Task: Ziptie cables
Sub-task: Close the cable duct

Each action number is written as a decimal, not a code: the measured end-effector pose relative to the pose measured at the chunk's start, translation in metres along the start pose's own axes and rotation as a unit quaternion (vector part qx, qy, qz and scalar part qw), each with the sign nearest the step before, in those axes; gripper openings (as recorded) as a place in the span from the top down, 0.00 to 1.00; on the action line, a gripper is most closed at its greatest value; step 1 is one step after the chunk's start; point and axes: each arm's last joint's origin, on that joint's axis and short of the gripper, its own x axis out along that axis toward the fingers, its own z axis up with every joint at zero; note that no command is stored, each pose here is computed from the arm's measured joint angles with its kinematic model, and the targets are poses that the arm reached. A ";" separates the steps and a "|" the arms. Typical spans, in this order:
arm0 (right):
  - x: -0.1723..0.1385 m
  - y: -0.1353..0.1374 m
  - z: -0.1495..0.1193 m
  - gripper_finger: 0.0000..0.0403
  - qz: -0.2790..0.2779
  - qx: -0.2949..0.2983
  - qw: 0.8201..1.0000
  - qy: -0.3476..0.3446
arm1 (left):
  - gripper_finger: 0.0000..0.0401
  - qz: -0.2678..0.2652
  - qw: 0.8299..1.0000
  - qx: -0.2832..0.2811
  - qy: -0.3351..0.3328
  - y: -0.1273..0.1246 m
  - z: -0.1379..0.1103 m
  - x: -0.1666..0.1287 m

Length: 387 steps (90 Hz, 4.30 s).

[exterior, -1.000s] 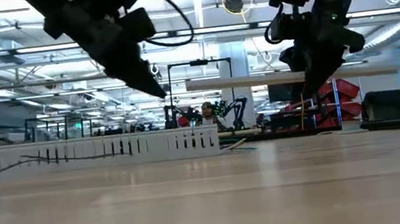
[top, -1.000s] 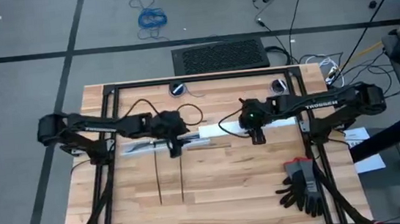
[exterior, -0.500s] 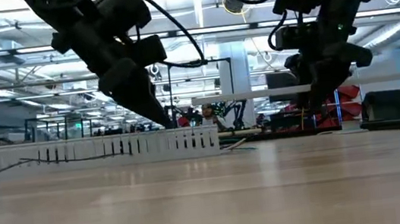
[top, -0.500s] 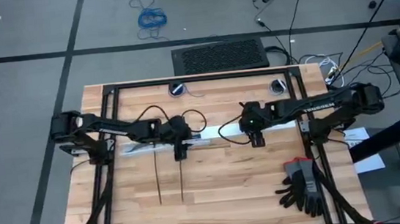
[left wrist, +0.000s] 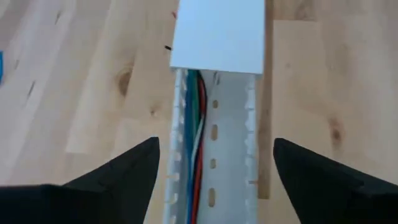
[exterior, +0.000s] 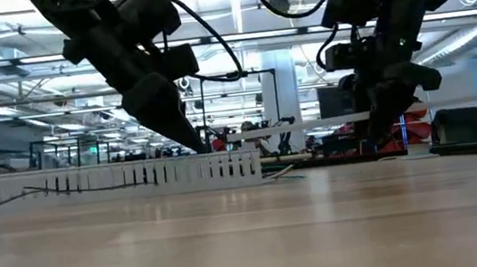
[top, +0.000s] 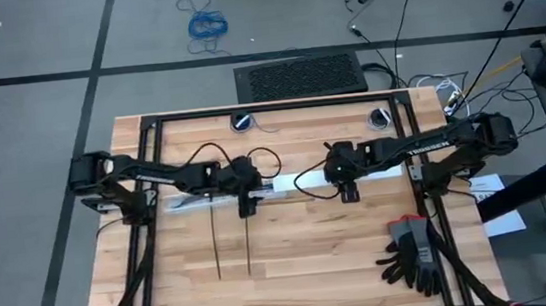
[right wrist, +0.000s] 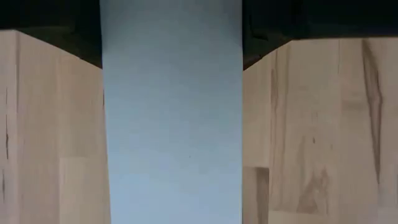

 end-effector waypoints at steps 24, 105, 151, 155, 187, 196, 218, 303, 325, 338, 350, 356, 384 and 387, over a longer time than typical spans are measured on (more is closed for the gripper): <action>-0.002 -0.001 0.003 0.49 -0.001 0.005 1.000 -0.008 | 0.21 -0.001 1.000 -0.004 0.030 0.001 -0.005 0.029; -0.002 -0.009 0.002 0.49 -0.032 -0.020 0.999 0.000 | 0.27 0.016 0.999 -0.015 0.038 0.001 0.001 0.048; 0.020 -0.007 0.005 0.49 -0.025 -0.017 0.999 0.013 | 0.43 0.012 0.999 0.002 0.046 -0.004 -0.003 0.058; 0.025 -0.007 0.005 0.49 -0.025 -0.018 0.999 0.018 | 0.43 0.009 0.999 0.004 0.046 -0.004 -0.003 0.058; 0.023 -0.010 0.007 0.49 -0.029 -0.030 0.999 0.022 | 0.43 -0.004 0.998 0.023 0.053 -0.005 -0.005 0.058; 0.013 -0.012 0.012 0.49 -0.034 -0.027 0.999 -0.002 | 0.43 -0.005 0.998 0.026 0.054 -0.005 -0.005 0.058; 0.010 -0.009 0.013 0.49 -0.027 -0.021 0.999 -0.003 | 0.43 -0.006 0.998 0.028 0.054 -0.005 -0.005 0.058; 0.036 -0.003 0.012 0.49 -0.009 -0.021 0.999 0.029 | 0.43 -0.007 0.998 0.040 0.053 -0.005 -0.006 0.059; 0.045 -0.004 0.011 0.49 -0.005 -0.018 0.999 0.041 | 0.43 -0.005 0.998 0.040 0.052 -0.005 -0.006 0.059; 0.044 -0.004 0.011 0.49 -0.006 -0.019 0.999 0.039 | 0.43 -0.005 0.998 0.040 0.051 -0.005 -0.006 0.059; 0.045 -0.004 0.011 0.49 -0.005 -0.020 0.999 0.040 | 0.43 -0.005 0.998 0.040 0.051 -0.005 -0.005 0.059; 0.045 -0.004 0.011 0.49 -0.005 -0.022 0.999 0.040 | 0.43 -0.005 0.998 0.040 0.051 -0.005 -0.005 0.059; 0.044 -0.005 0.011 0.29 -0.011 -0.025 0.999 0.039 | 0.43 -0.004 0.998 0.040 0.050 -0.005 -0.005 0.059; 0.044 -0.005 0.011 0.28 -0.012 -0.025 0.999 0.038 | 0.43 -0.004 0.998 0.040 0.050 -0.005 -0.005 0.059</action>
